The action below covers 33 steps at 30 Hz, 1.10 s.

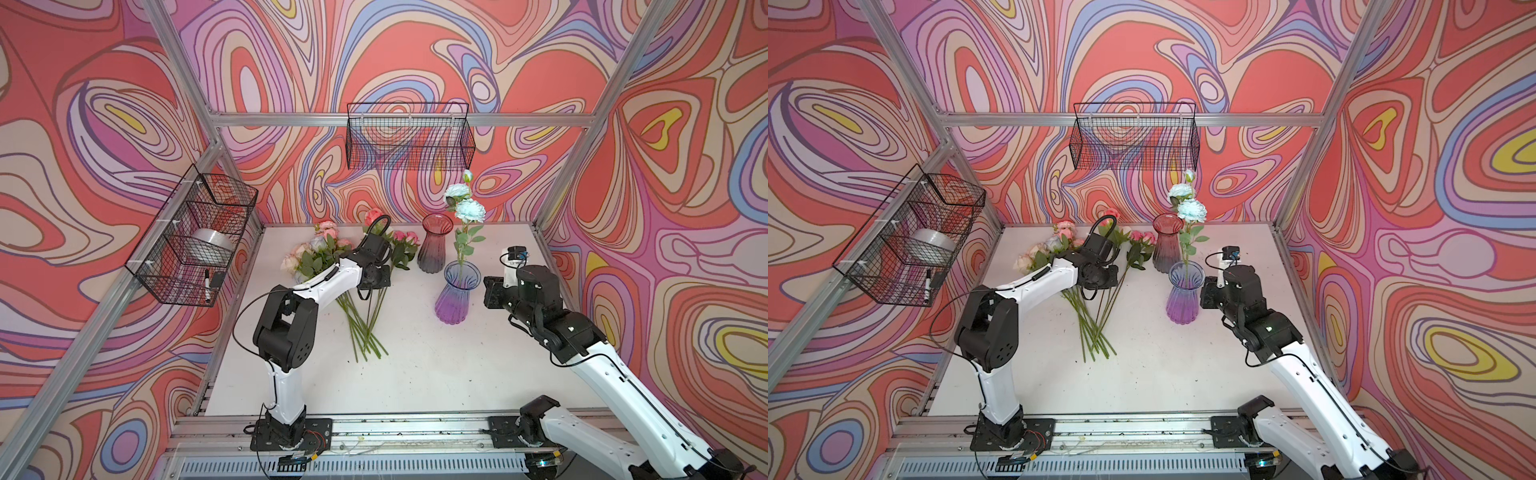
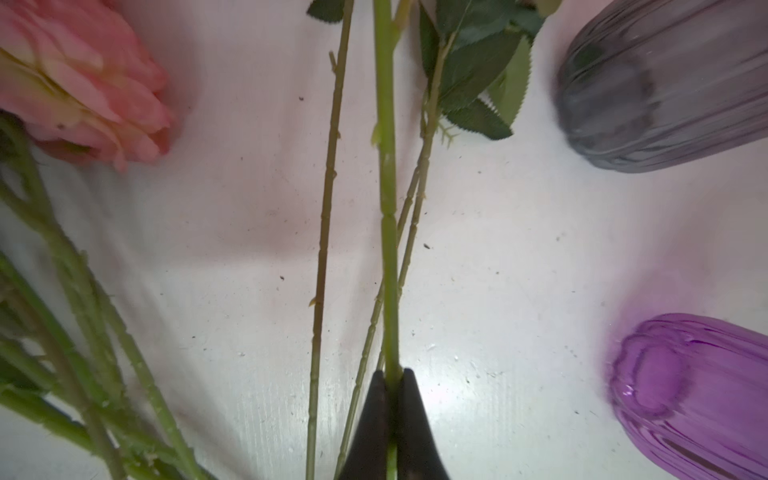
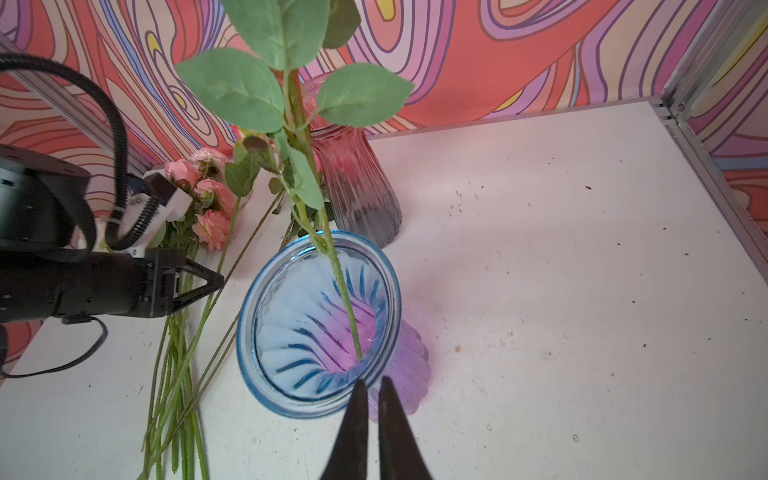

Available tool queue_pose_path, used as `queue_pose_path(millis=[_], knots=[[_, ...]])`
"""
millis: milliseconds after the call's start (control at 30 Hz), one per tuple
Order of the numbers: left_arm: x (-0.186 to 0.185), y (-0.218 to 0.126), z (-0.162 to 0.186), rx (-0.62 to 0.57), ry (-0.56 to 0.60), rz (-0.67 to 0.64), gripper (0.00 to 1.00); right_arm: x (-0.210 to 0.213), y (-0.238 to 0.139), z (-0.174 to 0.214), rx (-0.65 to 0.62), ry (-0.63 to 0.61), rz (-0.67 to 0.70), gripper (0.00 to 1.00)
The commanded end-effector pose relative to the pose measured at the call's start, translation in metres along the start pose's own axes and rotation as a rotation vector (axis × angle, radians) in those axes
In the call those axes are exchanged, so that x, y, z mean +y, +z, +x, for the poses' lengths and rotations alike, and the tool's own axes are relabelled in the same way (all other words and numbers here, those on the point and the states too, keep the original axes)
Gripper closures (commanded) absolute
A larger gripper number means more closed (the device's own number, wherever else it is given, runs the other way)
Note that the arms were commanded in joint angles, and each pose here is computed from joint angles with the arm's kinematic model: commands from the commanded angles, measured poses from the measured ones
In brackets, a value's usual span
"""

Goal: Arrange the flowers into the vase
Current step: 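Close the left gripper on a pink rose stem while the right gripper draws back, then lift the pink rose upright and pass its stem to the right gripper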

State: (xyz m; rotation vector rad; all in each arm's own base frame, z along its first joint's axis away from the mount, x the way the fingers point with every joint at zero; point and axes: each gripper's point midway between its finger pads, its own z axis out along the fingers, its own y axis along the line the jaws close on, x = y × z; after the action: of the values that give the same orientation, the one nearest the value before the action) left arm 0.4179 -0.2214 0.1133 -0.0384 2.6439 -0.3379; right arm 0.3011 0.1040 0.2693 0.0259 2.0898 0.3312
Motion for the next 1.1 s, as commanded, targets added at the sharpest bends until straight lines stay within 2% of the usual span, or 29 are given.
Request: queue_pose_path(millis=[0,133,333,500,633,833,1067], knots=[[-0.006,-0.029,-0.006,-0.047,-0.019,0.047,1.0,0.003,-0.005,-0.014,-0.032,0.006,-0.005,0.92],[-0.014,-0.061,-0.012,-0.114,-0.028,0.115,1.0,0.009,-0.009,-0.022,-0.046,0.016,-0.031,0.92],[-0.039,-0.107,-0.013,-0.216,-0.01,0.29,1.0,0.024,-0.015,-0.031,-0.063,0.025,-0.108,0.84],[-0.084,-0.135,0.005,-0.247,0.13,0.431,1.0,0.04,-0.025,-0.039,-0.08,0.032,-0.199,0.76],[-0.108,-0.169,0.014,-0.351,0.249,0.503,1.0,0.053,-0.039,-0.049,-0.117,0.032,-0.281,0.72],[-0.123,-0.218,0.023,-0.525,0.327,0.654,1.0,0.077,-0.058,-0.064,-0.164,0.026,-0.42,0.68],[-0.132,-0.237,0.03,-0.581,0.36,0.757,1.0,0.124,-0.07,-0.085,-0.162,0.044,-0.667,0.63]])
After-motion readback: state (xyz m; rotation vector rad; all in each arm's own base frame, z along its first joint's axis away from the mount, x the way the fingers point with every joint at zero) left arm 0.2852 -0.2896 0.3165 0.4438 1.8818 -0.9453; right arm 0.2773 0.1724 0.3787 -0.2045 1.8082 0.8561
